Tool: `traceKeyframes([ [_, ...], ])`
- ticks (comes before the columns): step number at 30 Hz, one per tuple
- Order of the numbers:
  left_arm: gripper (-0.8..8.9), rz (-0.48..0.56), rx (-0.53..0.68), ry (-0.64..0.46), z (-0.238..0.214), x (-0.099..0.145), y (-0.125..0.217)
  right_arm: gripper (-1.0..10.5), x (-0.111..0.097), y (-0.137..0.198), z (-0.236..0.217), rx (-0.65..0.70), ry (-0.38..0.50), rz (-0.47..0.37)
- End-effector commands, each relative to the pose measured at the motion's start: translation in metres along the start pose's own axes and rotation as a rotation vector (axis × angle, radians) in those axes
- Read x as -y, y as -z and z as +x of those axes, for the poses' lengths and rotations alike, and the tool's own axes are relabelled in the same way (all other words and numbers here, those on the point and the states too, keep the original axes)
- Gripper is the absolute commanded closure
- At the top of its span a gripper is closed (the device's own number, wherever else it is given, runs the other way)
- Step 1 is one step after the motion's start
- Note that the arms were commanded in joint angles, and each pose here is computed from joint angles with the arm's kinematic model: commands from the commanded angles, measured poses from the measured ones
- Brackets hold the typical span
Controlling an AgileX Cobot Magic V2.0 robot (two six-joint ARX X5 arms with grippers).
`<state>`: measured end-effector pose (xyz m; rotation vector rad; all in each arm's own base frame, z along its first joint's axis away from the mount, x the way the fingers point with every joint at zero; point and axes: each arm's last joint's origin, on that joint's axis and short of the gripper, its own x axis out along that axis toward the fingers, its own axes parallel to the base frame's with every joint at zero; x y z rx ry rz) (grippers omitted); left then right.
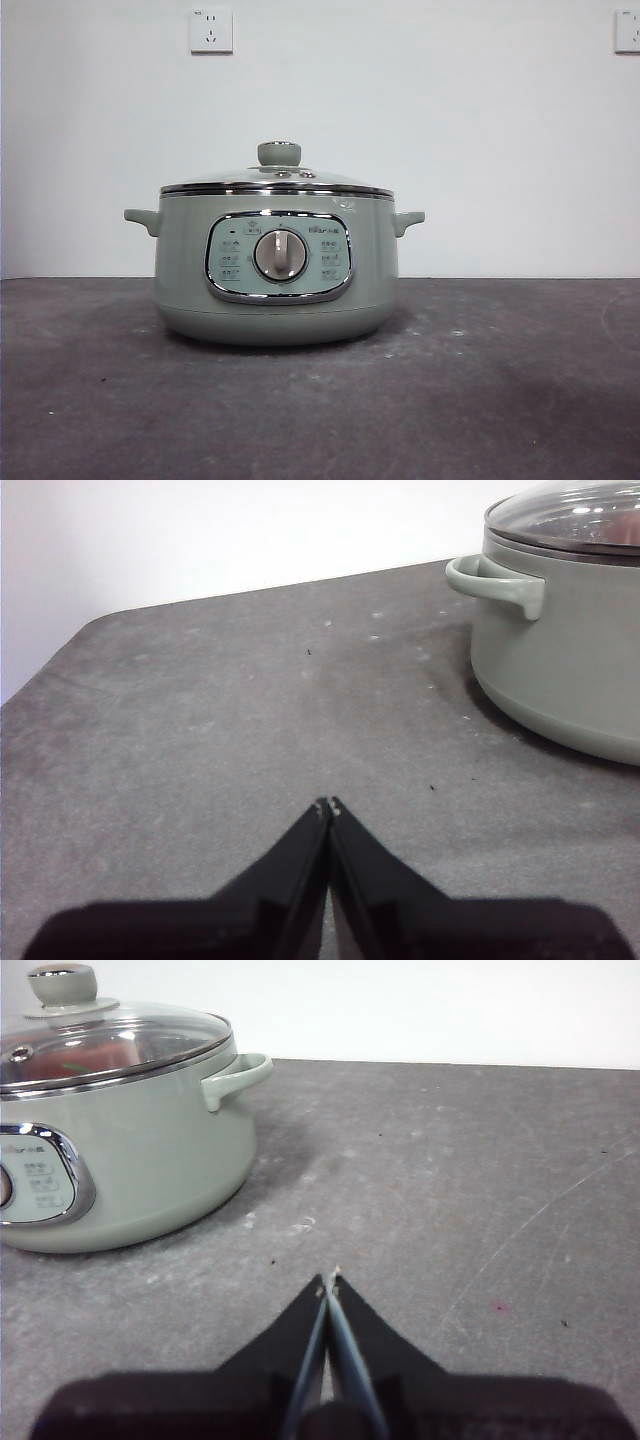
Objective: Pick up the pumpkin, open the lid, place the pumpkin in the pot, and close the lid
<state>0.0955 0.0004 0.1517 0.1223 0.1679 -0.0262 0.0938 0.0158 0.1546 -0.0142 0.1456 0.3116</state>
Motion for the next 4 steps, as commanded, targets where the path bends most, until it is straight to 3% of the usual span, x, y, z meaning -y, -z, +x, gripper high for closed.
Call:
traceKeyframes([
  [1,8.17,-0.009,-0.012,-0.003,0.0015,0.0002,0.0049,9.5,0.0003,0.0045,0.0012,-0.011,0.004,0.012],
  [4,8.17,-0.009,-0.012,-0.003,0.0015,0.0002,0.0049,9.5,0.0003,0.0044,0.0012,-0.010,0.004,0.012],
])
